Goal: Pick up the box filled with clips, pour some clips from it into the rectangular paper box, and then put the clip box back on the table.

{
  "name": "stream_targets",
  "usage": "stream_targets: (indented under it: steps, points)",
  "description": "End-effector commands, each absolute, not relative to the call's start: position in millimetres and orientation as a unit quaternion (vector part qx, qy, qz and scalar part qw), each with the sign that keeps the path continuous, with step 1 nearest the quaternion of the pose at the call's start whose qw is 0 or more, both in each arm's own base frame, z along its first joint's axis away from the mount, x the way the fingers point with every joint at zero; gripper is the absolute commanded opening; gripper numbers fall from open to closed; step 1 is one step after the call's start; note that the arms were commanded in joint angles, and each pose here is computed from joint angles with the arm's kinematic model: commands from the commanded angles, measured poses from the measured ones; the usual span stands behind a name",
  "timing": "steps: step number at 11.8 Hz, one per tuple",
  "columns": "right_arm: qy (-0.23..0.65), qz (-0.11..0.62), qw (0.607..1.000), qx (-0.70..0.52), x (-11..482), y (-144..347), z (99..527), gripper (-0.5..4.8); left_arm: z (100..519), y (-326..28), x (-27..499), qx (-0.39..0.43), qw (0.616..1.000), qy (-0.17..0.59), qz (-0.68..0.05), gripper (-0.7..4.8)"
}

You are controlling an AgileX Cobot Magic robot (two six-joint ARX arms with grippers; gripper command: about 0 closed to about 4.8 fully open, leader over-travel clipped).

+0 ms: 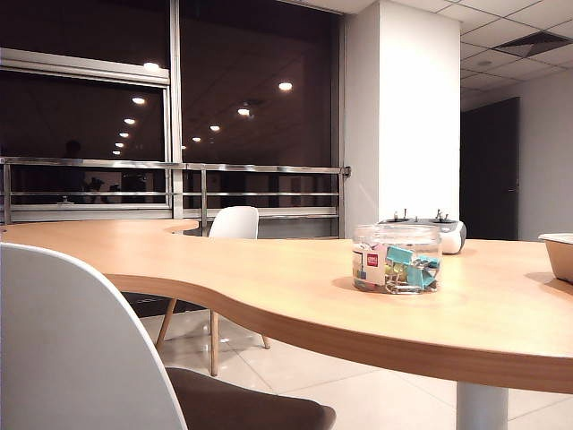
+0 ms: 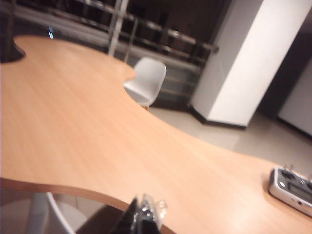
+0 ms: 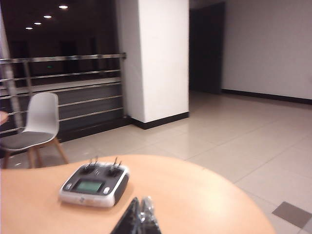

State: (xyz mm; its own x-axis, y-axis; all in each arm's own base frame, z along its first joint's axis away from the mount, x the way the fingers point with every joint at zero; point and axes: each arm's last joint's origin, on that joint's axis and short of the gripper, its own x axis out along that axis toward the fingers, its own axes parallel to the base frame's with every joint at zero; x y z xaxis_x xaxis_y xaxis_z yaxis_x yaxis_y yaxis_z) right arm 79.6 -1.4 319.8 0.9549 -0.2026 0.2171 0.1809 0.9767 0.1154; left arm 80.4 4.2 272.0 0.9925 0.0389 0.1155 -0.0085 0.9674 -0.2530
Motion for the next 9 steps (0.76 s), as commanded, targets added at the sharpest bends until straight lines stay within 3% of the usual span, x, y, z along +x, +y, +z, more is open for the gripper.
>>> stream_targets:
  steps: [1, 5, 6, 9]
  points:
    - [-0.036, -0.126, 0.991, 0.033, 136.5, 1.8, 380.2, -0.01, 337.6, 2.4, 124.7, -0.126, 0.99, -0.025, -0.062, -0.06]
    - [0.055, -0.114, 0.992, 0.014, 204.9, -1.5, 406.4, -0.01, 381.6, 0.5, 185.8, -0.131, 0.985, 0.023, -0.112, -0.06]
    - [0.081, -0.098, 0.992, 0.023, 229.4, -19.8, 404.1, -0.01, 397.0, -2.4, 218.9, -0.137, 0.974, 0.063, -0.172, -0.06]
    - [0.114, -0.121, 0.985, 0.038, 244.1, -56.0, 389.2, -0.01, 406.8, -24.9, 249.4, -0.136, 0.963, 0.09, -0.214, -0.06]
